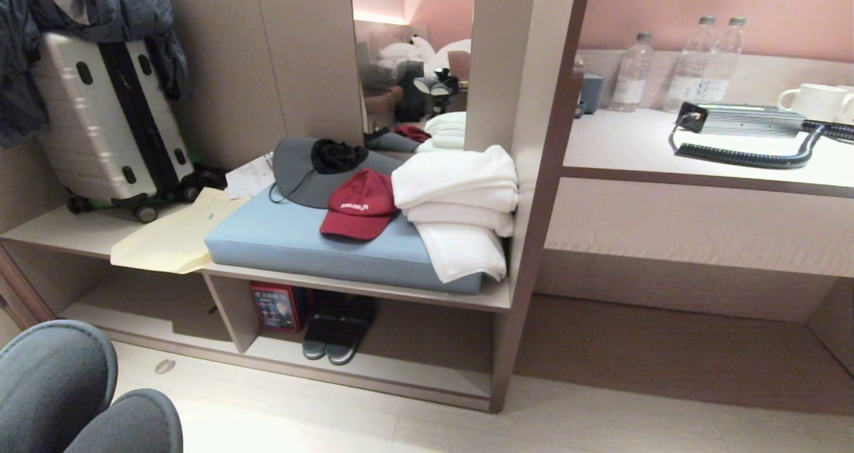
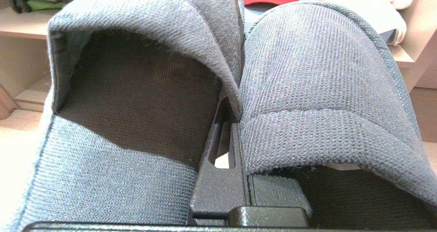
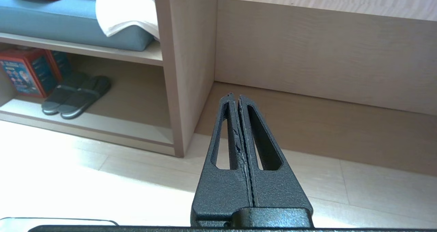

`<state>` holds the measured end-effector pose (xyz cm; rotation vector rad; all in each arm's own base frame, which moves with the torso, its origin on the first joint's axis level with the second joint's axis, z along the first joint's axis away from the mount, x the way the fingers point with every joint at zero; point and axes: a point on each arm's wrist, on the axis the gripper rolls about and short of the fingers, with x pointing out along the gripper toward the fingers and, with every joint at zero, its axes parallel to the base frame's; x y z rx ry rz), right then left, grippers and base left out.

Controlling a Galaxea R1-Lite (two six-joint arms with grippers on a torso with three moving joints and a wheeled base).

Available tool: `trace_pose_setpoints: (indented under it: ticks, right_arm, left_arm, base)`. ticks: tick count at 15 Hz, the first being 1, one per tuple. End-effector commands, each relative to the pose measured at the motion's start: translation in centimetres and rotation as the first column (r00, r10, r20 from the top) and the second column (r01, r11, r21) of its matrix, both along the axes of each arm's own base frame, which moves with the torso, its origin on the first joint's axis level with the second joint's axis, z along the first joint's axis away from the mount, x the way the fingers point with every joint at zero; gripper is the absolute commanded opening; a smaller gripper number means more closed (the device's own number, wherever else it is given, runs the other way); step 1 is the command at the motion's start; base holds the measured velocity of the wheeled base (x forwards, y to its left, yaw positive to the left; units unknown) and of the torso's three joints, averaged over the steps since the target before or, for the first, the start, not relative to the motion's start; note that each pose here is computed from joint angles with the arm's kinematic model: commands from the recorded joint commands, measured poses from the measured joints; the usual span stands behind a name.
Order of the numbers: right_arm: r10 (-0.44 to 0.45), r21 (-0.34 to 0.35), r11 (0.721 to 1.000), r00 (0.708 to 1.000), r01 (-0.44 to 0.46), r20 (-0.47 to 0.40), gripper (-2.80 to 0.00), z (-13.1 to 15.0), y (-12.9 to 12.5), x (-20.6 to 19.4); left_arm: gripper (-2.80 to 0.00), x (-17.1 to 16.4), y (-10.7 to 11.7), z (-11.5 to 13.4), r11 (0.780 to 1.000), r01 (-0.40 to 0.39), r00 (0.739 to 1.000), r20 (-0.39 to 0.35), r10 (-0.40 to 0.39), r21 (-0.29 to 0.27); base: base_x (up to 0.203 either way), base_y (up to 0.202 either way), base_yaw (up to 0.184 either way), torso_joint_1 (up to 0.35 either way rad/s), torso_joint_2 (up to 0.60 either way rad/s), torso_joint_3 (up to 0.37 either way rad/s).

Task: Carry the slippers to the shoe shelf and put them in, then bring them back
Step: Place the slippers into the shoe cabinet

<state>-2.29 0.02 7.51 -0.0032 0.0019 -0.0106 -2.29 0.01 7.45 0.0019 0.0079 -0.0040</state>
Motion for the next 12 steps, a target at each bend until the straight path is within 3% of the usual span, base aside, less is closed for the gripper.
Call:
trace_pose_setpoints:
  ticks: [1, 8, 12]
  right_arm:
    - [0.0, -0.001, 1.0, 1.0, 0.0, 0.002, -2.8, 0.0, 0.0, -0.01]
    - [0.0, 0.0, 1.0, 1.0, 0.0, 0.002, -2.8, 0.0, 0.0, -0.01]
    - [0.0, 0.0, 1.0, 1.0, 0.0, 0.002, -2.8, 0.0, 0.0, -0.01]
  left_arm:
    - [-2.8, 0.01, 0.0, -0.04, 1.0, -0.001, 1.0, -0.001, 0.001, 0.001]
    - [-2.8, 0.01, 0.0, -0.04, 1.0, -0.001, 1.0, -0.001, 0.001, 0.001]
    - [-2.8, 0.01, 0.0, -0.04, 1.0, -0.001, 1.0, -0.001, 0.001, 0.001]
  base:
    - [0.0, 0.0, 0.0, 0.0, 0.0, 0.0]
    - [0.0, 0.007, -0.096, 0.001, 0.0, 0.002]
    - [0.0, 0.0, 0.0, 0.0, 0.0, 0.0]
